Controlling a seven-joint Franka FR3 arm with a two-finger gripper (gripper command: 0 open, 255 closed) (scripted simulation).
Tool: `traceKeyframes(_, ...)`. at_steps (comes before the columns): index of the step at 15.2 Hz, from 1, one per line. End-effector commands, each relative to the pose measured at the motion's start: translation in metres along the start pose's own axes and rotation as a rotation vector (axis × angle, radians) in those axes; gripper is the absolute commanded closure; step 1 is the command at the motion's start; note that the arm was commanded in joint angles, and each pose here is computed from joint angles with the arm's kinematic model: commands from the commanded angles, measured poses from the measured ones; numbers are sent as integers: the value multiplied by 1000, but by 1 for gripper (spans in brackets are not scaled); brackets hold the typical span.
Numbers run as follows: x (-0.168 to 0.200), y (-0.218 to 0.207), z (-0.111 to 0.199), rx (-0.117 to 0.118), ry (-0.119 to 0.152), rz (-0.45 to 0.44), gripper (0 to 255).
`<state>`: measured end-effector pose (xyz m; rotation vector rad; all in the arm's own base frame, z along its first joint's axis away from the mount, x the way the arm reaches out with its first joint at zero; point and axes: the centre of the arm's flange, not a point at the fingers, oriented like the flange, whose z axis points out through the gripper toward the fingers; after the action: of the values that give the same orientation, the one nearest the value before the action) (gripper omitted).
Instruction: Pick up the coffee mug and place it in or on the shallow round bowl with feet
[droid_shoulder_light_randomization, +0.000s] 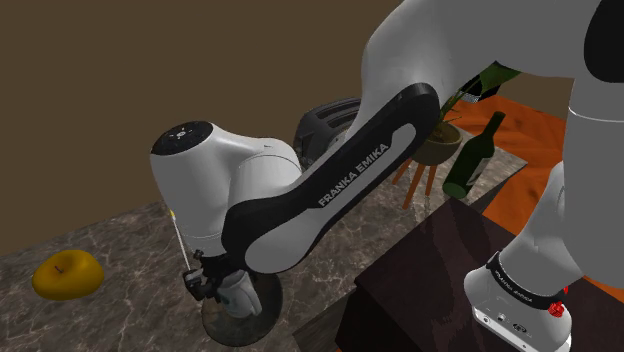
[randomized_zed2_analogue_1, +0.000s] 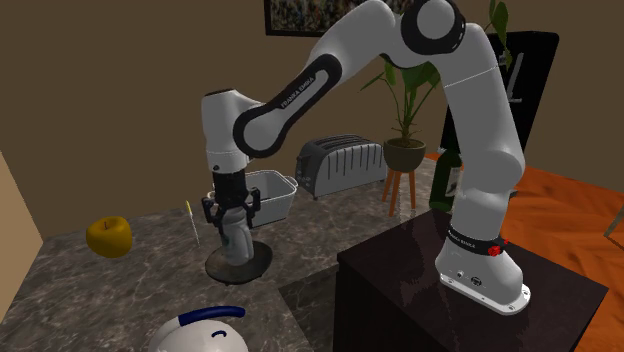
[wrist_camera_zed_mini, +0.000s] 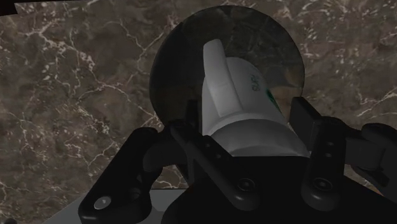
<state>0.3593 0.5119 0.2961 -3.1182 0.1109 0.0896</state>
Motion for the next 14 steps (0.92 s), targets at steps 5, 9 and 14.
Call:
traceKeyframes(5, 0, 0, 2, 1, 1, 0, 255)
traceKeyframes(9, 0, 0, 2, 1, 1, 0, 0)
traceKeyframes(14, 0, 0, -11, 1, 1, 0, 0)
